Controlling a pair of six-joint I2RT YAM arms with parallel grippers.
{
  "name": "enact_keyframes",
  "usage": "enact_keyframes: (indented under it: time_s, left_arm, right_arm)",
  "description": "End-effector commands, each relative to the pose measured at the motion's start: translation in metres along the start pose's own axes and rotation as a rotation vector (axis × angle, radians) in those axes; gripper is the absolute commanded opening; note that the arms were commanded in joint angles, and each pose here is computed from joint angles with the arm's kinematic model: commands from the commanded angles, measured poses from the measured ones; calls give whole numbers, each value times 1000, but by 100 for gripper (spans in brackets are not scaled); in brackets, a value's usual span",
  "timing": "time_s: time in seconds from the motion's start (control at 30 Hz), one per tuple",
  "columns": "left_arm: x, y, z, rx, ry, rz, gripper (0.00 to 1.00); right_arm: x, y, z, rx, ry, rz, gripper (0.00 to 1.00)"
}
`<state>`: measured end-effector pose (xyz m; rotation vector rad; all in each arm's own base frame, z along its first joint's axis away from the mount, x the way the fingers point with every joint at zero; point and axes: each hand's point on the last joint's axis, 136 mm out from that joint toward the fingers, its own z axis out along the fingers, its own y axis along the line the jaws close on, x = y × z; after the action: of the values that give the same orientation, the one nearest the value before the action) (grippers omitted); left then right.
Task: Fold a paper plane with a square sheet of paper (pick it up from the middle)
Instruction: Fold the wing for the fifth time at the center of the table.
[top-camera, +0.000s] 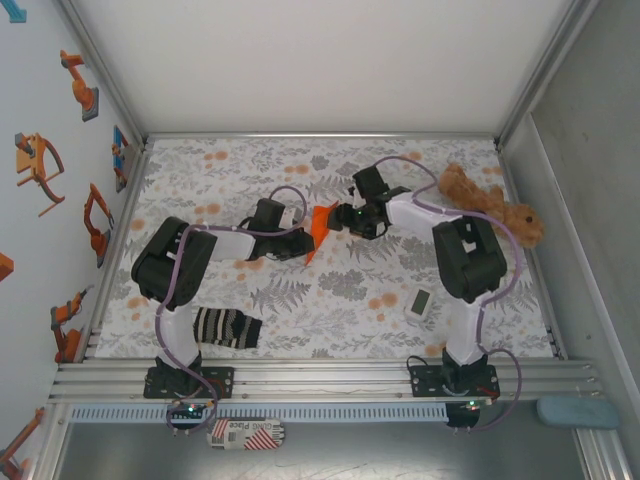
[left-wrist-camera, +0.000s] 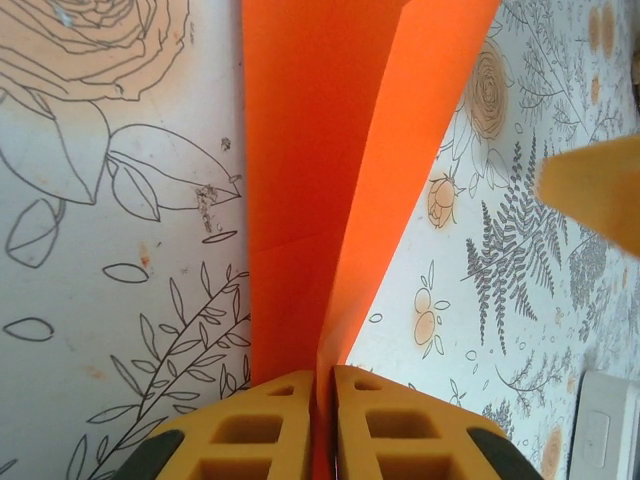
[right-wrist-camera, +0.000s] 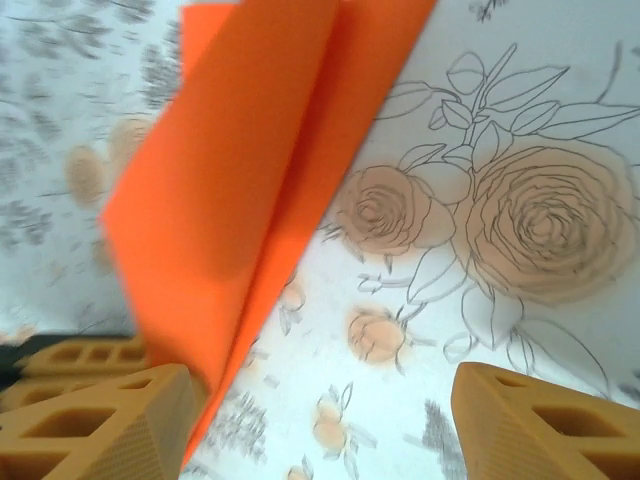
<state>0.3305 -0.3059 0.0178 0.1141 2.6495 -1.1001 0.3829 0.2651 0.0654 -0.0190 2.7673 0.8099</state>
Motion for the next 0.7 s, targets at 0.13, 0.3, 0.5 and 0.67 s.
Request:
enact_keyframes:
  time_s: [0.13,0.3,0.5,0.67]
  left_arm:
    - [28,25,9,-70,134,-55,12]
    - [30,25,8,-80,161,-66,11]
    - [30,24,10,-78,177,-77,12]
    - [31,25,10,-87,188,-80,12]
  right_arm:
    - [-1,53,-23,-295,-63,-139,49]
    - [-3,63,1,-378,-2,-90,23]
    - [0,62,25,-337,43,-86,16]
    - [1,51,40,-283,66,-67,13]
